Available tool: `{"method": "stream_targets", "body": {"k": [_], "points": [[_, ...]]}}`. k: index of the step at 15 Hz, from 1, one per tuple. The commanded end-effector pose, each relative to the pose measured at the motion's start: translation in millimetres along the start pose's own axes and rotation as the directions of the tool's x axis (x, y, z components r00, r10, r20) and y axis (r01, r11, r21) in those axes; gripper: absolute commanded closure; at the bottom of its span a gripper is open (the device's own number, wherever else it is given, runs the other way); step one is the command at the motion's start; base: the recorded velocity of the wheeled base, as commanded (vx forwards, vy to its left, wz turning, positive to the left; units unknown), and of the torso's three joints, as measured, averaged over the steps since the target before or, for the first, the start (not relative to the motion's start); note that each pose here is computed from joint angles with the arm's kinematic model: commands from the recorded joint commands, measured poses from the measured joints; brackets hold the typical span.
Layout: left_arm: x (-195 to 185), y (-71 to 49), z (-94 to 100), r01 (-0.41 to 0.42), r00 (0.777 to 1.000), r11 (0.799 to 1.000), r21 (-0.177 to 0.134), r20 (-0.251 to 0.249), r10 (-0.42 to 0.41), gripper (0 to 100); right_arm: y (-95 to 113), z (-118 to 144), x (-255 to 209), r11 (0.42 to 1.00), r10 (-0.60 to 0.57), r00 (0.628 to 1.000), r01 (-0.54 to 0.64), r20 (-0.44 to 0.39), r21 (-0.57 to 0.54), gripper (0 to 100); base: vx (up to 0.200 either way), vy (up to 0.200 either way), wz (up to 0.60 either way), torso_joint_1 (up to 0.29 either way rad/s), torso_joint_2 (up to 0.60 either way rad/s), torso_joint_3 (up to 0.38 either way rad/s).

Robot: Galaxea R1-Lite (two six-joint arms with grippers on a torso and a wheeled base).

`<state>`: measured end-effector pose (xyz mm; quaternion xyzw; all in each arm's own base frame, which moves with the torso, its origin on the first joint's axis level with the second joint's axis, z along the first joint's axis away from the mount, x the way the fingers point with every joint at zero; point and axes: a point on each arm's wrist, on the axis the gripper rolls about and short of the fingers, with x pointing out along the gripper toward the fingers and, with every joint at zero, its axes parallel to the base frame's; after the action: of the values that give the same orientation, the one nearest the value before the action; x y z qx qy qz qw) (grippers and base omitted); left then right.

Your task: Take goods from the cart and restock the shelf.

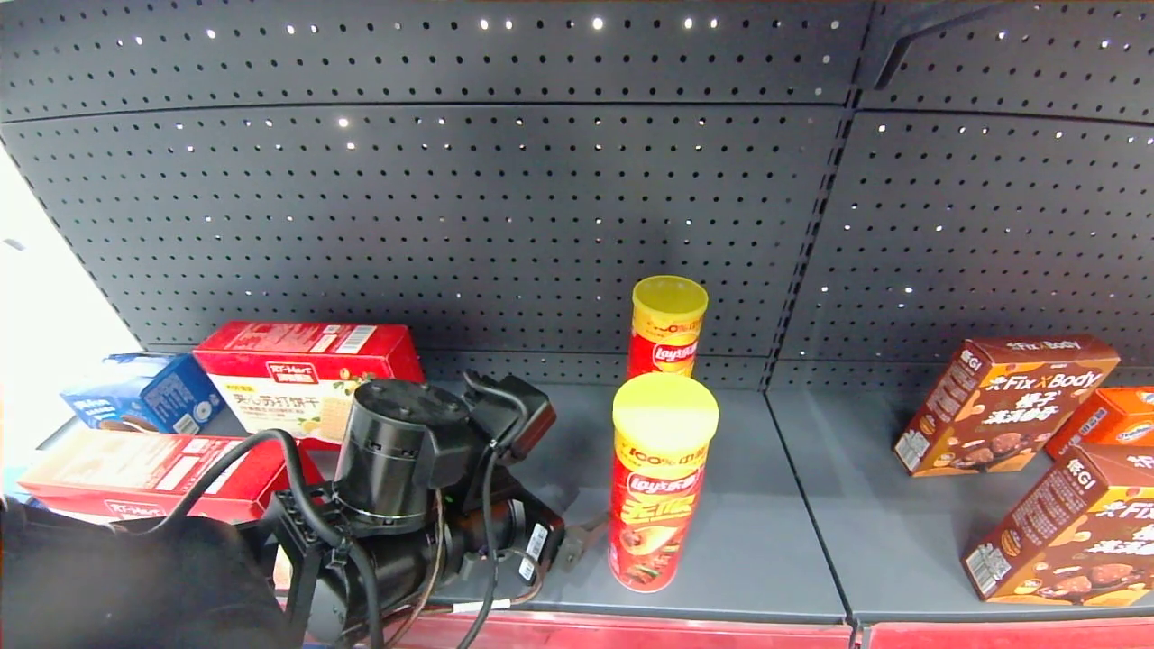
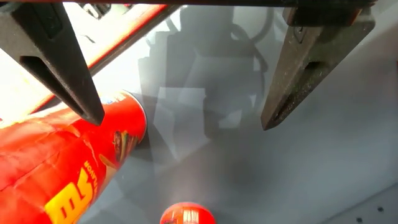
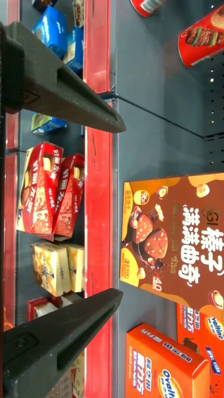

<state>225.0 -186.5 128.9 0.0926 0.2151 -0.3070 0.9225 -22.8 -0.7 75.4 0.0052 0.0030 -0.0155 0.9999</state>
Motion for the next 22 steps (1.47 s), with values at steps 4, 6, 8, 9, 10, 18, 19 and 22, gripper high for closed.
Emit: {"method": "stream_targets", "body": {"k": [4, 6, 8, 9, 10, 18, 19, 22], "points": [[8.6, -2.4, -0.8, 0.006, 1.000, 1.000, 0.004, -0.008, -0.006, 0, 0.0, 0.0, 0.1, 1.000, 0.002, 1.000, -0.002, -0.002, 0.000, 0, 0.000, 0.000, 0.00, 0.000, 0.00, 0.000], [11.8, -5.8, -0.7, 0.016, 1.000, 1.000, 0.009, -0.011, -0.016, 0, 0.0, 0.0, 0.1, 1.000, -0.001, 1.000, 0.001, -0.001, 0.000, 0, 0.000, 0.000, 0.00, 0.000, 0.00, 0.000], [13.7, -8.3, 1.5, 0.022, 1.000, 1.000, 0.013, -0.005, -0.022, 0, 0.0, 0.0, 0.1, 1.000, -0.001, 1.000, 0.001, -0.001, 0.000, 0, 0.000, 0.000, 0.00, 0.000, 0.00, 0.000], [15.2, -8.4, 0.2, 0.023, 1.000, 1.000, 0.013, -0.011, -0.022, 0, -0.1, 0.0, 0.1, 1.000, 0.000, 1.000, 0.000, -0.002, 0.000, 0, 0.000, 0.000, 0.00, 0.000, 0.00, 0.000], [15.7, -8.5, 0.7, 0.023, 1.000, 1.000, 0.013, -0.009, -0.022, 0, 0.0, 0.0, 0.1, 1.000, 0.000, 1.000, 0.000, -0.002, 0.000, 0, 0.000, 0.000, 0.00, 0.000, 0.00, 0.000], [3.9, 12.5, 12.4, -0.040, 0.998, 0.999, -0.017, 0.043, 0.041, 0, 0.0, 0.0, 0.1, 1.000, 0.002, 1.000, -0.002, -0.002, 0.000, 0, 0.000, 0.000, 0.00, 0.000, 0.00, 0.000], [-5.8, 23.8, 18.2, -0.074, 0.994, 0.997, -0.033, 0.073, 0.076, 0, 0.0, 0.0, 0.1, 1.000, 0.002, 1.000, -0.002, -0.002, 0.000, 0, 0.000, 0.000, 0.00, 0.000, 0.00, 0.000], [-31.3, 59.2, 36.2, -0.184, 0.966, 0.979, -0.089, 0.165, 0.197, 0, 0.0, 0.0, 0.1, 1.000, 0.000, 1.000, 0.000, -0.002, 0.000, 0, 0.000, 0.000, 0.00, 0.000, 0.00, 0.000]]}}
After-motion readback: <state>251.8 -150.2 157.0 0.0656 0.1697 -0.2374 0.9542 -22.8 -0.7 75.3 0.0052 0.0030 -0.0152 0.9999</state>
